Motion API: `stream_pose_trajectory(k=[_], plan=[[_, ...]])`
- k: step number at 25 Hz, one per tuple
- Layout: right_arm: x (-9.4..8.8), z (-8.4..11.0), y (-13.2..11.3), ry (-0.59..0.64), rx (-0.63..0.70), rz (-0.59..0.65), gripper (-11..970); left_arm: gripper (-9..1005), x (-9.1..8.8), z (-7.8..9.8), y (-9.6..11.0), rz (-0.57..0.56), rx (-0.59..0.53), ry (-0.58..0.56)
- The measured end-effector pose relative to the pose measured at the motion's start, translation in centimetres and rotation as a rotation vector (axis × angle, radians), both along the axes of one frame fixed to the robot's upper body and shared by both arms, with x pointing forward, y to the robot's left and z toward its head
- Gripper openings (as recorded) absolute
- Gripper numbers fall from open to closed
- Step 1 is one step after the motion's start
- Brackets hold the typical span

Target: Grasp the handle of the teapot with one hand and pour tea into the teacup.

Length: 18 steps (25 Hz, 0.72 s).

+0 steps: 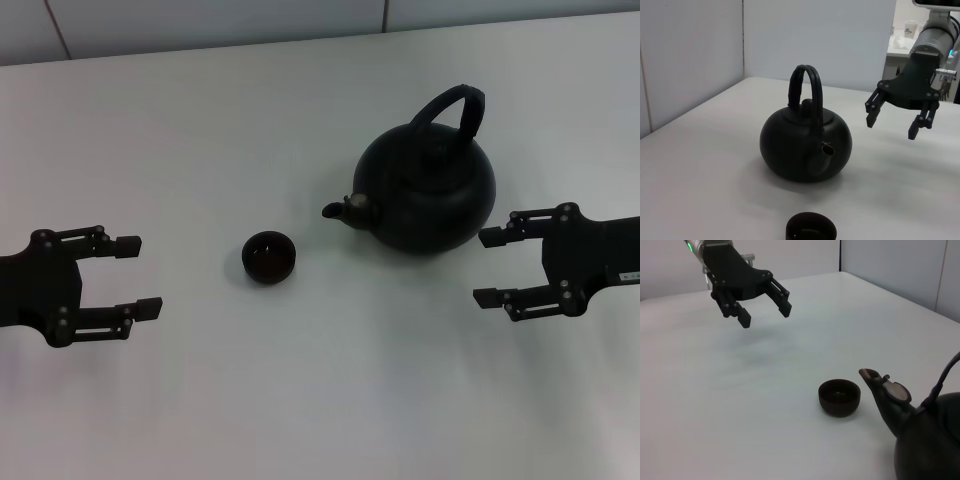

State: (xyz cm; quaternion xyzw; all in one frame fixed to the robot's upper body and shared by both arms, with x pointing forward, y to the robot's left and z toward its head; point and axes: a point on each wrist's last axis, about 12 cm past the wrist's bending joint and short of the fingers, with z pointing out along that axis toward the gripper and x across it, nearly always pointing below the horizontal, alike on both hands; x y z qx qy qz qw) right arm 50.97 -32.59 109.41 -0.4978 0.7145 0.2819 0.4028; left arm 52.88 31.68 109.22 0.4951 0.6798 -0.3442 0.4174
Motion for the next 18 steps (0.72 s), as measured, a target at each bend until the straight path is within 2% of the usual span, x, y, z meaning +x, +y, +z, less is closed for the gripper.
stream_pose_trajectory(k=[18], plan=[[0.04,-0.04,0.17,-0.004,-0.007,0.004,731,770,0.16,0.08,-0.12,-0.002,0.001,-0.004]])
